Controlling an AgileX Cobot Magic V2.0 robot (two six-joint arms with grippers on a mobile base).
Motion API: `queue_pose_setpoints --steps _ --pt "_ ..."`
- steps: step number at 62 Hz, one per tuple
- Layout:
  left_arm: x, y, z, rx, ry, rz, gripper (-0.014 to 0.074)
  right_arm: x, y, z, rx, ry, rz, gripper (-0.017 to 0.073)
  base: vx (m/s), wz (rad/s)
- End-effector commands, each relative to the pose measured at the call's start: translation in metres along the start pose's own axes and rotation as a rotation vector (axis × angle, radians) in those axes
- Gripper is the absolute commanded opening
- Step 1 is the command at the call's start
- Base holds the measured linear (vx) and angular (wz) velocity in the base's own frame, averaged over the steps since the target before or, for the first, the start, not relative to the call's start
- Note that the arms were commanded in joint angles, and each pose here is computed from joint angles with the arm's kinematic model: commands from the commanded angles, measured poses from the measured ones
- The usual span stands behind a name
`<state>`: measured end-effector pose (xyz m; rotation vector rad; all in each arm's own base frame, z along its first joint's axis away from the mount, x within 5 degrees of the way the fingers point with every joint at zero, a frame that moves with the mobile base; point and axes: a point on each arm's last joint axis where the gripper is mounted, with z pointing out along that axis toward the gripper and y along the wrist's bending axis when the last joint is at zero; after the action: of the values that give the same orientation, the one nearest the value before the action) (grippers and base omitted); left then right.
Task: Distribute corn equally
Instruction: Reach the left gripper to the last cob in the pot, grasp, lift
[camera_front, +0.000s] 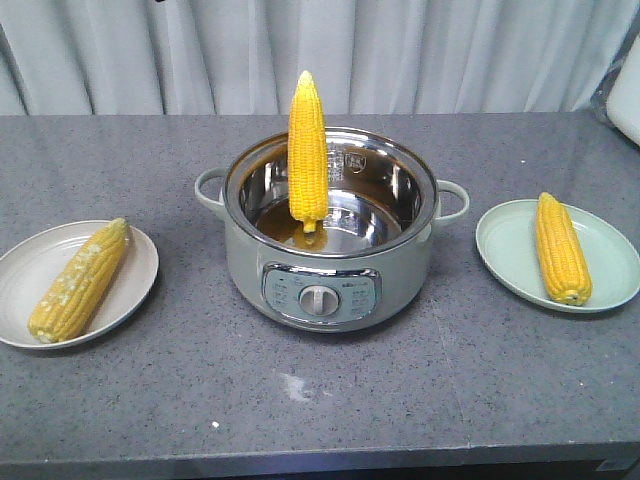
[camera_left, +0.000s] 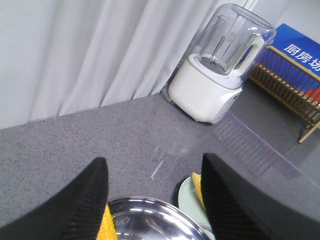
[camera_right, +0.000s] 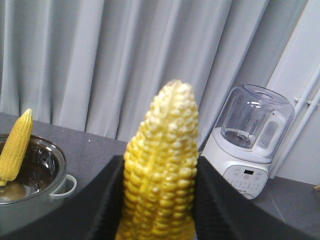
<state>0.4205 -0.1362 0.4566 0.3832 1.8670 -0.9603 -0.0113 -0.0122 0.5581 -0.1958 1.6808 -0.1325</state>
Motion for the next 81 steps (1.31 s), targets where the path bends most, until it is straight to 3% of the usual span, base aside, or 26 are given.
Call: queue_pose_setpoints --steps 1,12,18,60,69,81 --pt "-0.015 -0.013 0.001 0.037 -0.085 0.010 0.0454 -0.009 -0.002 0.007 0.029 -0.054 -0.015 -0.0004 0.00 0.00" --pt "0.004 0.020 0.035 0.014 -0.038 -0.039 0.0555 -0.009 -0.002 0.007 0.027 -0.049 -0.014 -0.0004 0.00 0.00" --pt "0.017 0.030 0.051 0.013 -0.001 -0.061 0.0581 -0.009 -0.002 0.007 0.027 -0.049 -0.014 -0.0004 0.00 0.00" --pt "0.065 0.040 0.109 0.032 0.104 -0.108 0.0582 -0.009 -0.002 0.007 0.027 -0.048 -0.013 -0.0004 0.00 0.00" --pt "0.065 0.039 0.109 0.035 0.104 -0.107 0.0539 -0.009 -0.002 0.007 0.027 -0.049 -0.013 -0.0004 0.00 0.00" --pt "0.066 0.038 0.109 0.040 0.114 -0.107 0.0340 -0.009 -0.002 0.007 0.027 -0.049 -0.013 -0.0004 0.00 0.00"
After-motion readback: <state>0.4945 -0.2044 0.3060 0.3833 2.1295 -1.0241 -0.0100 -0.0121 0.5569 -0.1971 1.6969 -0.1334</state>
